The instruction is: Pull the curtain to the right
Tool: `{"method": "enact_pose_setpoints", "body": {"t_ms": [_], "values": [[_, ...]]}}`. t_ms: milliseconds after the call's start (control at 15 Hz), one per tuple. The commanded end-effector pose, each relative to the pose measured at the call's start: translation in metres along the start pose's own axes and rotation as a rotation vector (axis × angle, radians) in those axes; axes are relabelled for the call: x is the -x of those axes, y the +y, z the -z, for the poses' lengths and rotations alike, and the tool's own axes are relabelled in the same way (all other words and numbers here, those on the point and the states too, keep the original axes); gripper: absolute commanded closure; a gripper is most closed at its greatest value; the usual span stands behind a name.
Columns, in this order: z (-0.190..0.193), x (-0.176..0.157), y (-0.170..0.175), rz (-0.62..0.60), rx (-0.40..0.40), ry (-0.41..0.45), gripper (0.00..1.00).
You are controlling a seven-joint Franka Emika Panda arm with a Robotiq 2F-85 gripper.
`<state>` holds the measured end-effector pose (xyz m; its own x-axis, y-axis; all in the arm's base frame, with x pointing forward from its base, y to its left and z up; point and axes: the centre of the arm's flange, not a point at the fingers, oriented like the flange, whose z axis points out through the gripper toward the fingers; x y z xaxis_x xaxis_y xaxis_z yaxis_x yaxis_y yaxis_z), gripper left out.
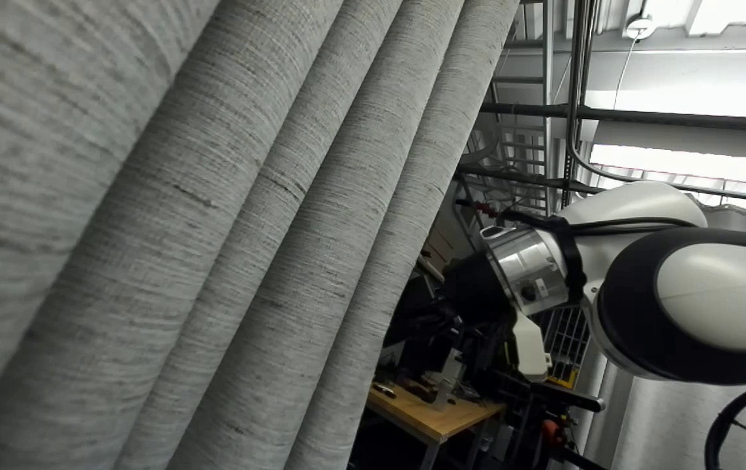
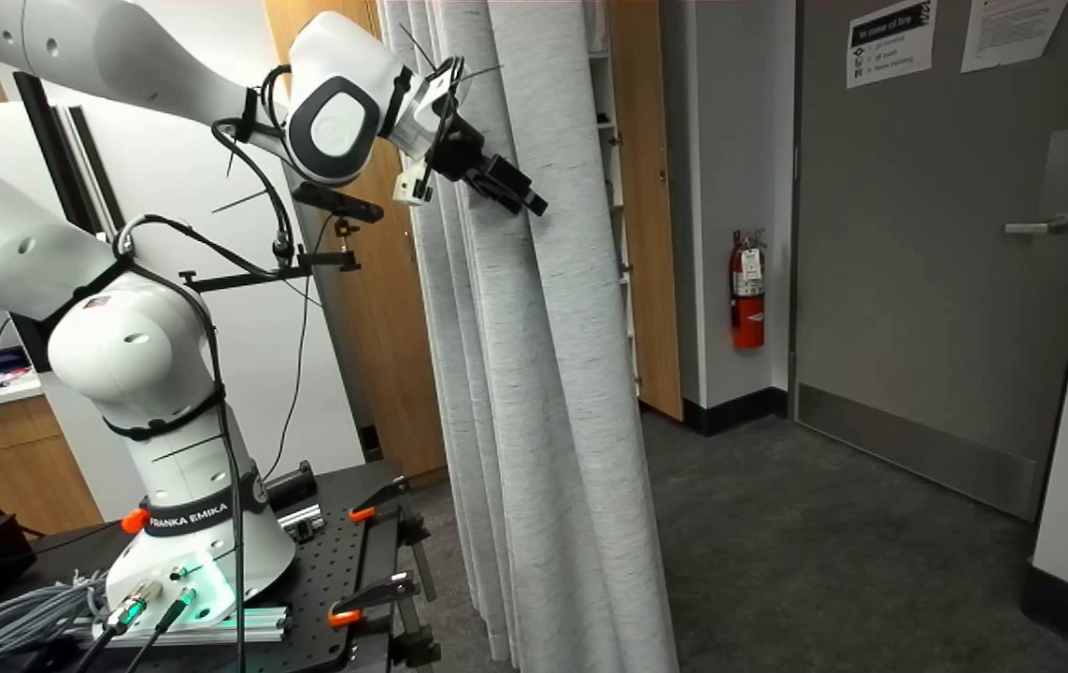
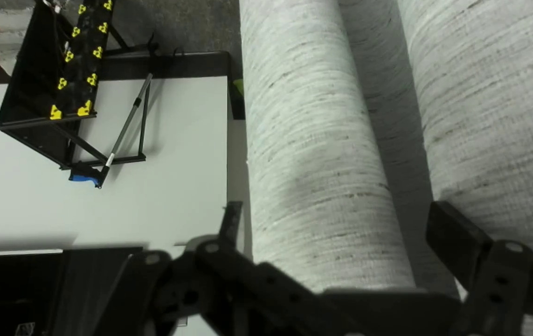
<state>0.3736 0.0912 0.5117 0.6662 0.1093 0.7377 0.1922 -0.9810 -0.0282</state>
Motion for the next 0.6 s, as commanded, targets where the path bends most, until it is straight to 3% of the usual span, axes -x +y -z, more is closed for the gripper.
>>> {"method": "enact_pose_setpoints", "body": {"t_ms": [0, 533], "values": [[0.015, -0.009, -0.002, 0.047, -0.007, 0.073, 0.0], [0.023, -0.031, -0.008, 0.091, 0.002, 0.117, 0.0]]}}
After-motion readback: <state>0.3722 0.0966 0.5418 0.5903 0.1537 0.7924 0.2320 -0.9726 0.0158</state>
